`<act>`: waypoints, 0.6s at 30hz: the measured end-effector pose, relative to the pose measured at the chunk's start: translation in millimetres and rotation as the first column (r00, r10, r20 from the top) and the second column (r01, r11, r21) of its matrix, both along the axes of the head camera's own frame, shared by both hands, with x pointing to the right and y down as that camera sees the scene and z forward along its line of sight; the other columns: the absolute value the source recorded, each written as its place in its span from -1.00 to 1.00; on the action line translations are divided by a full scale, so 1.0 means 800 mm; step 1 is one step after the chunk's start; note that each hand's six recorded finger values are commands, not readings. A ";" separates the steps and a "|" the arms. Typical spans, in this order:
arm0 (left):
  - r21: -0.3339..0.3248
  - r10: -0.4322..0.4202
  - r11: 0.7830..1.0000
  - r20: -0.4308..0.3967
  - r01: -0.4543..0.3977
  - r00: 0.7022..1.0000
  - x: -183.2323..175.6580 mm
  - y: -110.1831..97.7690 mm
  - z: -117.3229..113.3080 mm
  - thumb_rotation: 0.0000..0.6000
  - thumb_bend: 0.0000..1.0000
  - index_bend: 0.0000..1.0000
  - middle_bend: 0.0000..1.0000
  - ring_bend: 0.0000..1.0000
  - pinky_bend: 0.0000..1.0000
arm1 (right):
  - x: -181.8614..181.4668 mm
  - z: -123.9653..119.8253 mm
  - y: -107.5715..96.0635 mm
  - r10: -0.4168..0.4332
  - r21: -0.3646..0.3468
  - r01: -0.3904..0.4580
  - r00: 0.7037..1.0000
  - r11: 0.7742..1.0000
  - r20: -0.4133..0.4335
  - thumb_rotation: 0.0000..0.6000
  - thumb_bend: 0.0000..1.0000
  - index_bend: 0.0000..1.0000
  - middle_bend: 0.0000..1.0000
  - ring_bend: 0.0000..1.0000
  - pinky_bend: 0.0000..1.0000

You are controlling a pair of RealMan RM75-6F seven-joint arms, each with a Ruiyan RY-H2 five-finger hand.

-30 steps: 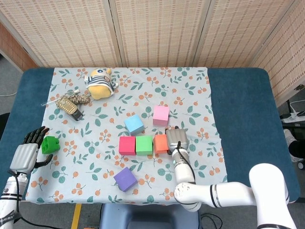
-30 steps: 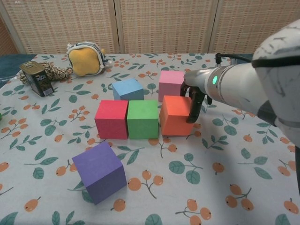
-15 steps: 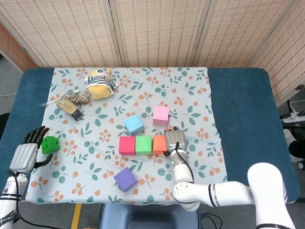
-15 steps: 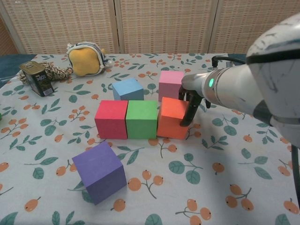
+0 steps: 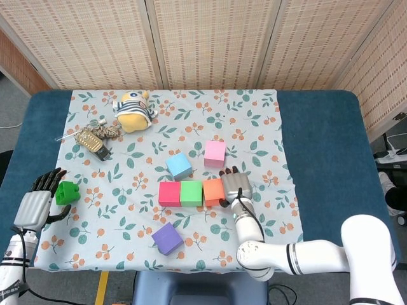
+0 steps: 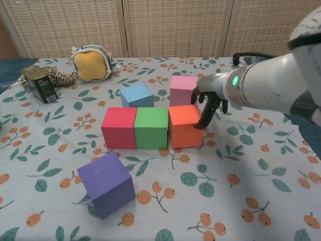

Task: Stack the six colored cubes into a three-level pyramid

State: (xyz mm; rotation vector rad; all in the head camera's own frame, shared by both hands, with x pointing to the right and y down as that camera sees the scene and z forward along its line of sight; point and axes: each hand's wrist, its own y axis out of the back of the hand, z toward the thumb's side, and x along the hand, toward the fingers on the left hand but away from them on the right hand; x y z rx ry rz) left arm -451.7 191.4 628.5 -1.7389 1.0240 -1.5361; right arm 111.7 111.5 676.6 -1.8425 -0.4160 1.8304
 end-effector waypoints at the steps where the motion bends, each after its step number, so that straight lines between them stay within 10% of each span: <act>1: -0.001 0.001 1.000 0.001 -0.001 1.000 0.001 0.000 0.000 1.00 -0.30 -1.00 -1.00 -1.00 -0.81 | 0.001 -0.001 0.000 -0.004 0.000 0.004 1.000 1.000 -0.001 0.70 -0.51 -0.77 -0.84 -0.99 -0.37; 18: 0.006 0.001 1.000 0.004 -0.001 1.000 0.001 0.002 -0.003 1.00 -0.30 -1.00 -1.00 -1.00 -0.81 | 0.032 -0.028 -0.008 -0.066 0.057 0.063 0.996 0.996 0.052 0.73 -0.51 -0.78 -0.89 -1.00 -0.47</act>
